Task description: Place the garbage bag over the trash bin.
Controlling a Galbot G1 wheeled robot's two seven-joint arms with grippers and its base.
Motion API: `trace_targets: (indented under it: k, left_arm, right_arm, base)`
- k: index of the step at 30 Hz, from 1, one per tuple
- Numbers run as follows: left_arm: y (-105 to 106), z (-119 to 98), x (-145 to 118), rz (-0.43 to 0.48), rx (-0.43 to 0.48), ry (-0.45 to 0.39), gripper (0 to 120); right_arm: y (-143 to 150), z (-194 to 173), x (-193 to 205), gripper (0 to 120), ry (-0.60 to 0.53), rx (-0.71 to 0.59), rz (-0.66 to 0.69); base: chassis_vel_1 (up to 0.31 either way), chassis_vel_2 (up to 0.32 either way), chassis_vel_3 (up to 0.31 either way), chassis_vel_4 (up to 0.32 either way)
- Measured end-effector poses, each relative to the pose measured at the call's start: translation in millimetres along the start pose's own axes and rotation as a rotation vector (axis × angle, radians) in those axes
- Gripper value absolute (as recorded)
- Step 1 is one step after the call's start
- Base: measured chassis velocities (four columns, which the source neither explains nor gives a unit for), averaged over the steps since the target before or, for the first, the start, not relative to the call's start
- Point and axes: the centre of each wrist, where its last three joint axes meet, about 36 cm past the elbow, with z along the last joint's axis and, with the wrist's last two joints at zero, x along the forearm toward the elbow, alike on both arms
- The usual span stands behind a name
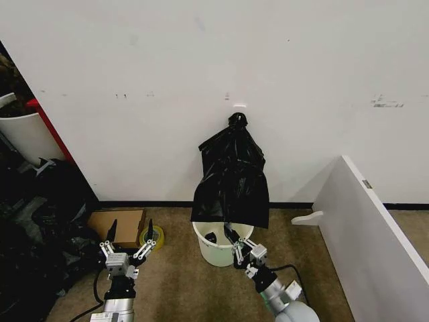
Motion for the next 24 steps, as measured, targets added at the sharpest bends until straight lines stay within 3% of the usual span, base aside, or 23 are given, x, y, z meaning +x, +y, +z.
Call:
trace_targets:
  k: [24]
  left_arm:
    - [-3,5,-1,0.009,0.007,0.006,98]
  right_arm:
    - [6,11,18,0,-0.015,0.087,-0.065]
  base:
    - [0.000,0.000,0.000,0.000]
